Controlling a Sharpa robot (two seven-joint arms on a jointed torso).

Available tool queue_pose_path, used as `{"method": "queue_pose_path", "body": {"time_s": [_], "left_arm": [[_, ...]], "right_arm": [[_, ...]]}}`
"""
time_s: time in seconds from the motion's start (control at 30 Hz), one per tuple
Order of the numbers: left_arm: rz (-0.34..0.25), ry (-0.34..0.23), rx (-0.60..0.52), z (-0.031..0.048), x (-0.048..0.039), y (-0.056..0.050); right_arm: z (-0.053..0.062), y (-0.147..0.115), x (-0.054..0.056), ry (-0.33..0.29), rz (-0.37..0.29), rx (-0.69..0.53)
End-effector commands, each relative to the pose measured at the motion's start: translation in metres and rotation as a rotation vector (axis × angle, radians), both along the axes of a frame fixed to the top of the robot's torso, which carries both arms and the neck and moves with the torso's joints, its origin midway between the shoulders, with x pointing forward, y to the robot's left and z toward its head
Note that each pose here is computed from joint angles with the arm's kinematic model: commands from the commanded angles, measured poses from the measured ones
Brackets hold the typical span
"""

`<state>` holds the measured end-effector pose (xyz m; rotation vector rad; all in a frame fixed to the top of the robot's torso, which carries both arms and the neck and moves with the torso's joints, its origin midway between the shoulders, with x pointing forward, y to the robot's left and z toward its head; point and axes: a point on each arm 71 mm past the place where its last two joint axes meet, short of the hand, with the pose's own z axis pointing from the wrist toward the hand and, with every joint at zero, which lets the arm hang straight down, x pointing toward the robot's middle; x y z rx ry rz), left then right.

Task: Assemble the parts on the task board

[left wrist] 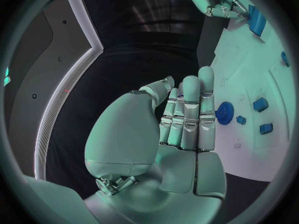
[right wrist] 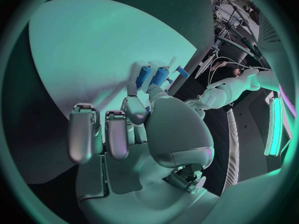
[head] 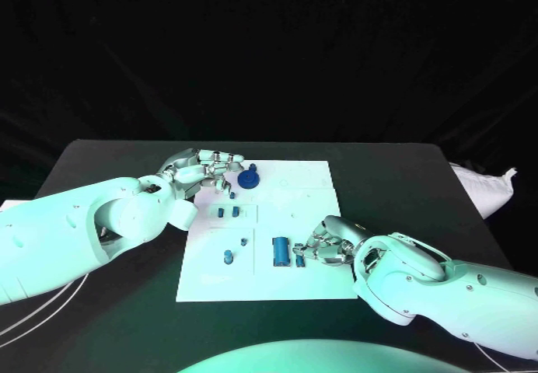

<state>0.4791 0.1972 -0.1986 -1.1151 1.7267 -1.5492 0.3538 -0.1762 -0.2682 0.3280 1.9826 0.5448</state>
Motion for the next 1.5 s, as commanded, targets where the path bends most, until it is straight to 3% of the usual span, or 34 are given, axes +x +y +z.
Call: {"method": "queue_pose_path", "body": {"time_s": [0.03,0.63,1.1,1.37,1.5], "left_arm": [[-0.041,-0.008,0.004,0.0006,-0.0018,-0.004],[-0.044,-0.004,0.010,0.0000,-0.0020,-0.002],[-0.050,-0.001,0.009,-0.0011,-0.0022,-0.003],[-0.047,0.001,0.010,-0.0023,-0.0023,-0.002],[-0.037,0.005,0.008,-0.0041,-0.0015,0.000]], "right_arm": [[0.001,0.002,0.000,-0.023,0.033,-0.032],[0.003,-0.001,-0.009,-0.008,0.099,-0.068],[-0.006,-0.002,-0.002,-0.012,0.100,-0.110],[0.000,0.001,-0.005,-0.044,0.090,-0.036],[0.007,-0.006,-0.004,-0.007,0.039,0.084]]}}
